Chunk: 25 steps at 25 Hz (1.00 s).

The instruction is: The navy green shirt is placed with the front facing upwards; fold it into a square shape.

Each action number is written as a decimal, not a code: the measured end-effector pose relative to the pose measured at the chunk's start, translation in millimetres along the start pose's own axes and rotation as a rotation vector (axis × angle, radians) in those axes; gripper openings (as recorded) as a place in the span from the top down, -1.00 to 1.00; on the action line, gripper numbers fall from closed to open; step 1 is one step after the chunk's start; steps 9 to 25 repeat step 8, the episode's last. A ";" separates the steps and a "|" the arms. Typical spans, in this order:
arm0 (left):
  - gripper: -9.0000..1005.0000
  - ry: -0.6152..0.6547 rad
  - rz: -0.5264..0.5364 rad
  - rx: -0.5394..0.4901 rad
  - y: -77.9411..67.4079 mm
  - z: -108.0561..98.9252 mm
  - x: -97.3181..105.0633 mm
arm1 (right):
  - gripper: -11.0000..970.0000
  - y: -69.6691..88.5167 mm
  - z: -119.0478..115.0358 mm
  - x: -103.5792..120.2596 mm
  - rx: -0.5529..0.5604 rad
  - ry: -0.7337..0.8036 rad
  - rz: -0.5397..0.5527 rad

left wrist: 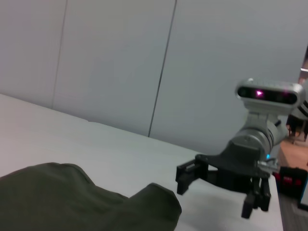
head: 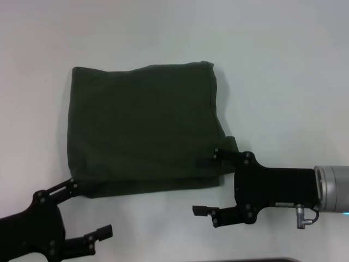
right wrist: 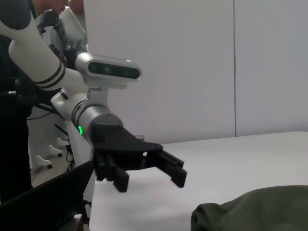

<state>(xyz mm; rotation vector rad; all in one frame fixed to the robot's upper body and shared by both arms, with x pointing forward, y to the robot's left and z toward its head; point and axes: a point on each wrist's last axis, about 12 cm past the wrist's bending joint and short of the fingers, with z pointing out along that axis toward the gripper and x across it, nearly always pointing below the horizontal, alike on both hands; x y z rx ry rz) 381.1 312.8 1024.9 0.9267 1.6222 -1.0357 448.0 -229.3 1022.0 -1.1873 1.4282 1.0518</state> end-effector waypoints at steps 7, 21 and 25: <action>-0.74 -0.004 -0.071 0.010 10.4 1.7 -8.5 | -0.89 2.3 0.8 0.9 -0.019 0.007 -0.001; -0.74 -0.003 -0.069 0.010 10.8 1.6 -8.8 | -0.89 2.3 0.8 0.9 -0.019 0.007 -0.001; -0.74 -0.003 -0.069 0.010 10.8 1.6 -8.8 | -0.89 2.3 0.8 0.9 -0.019 0.007 -0.001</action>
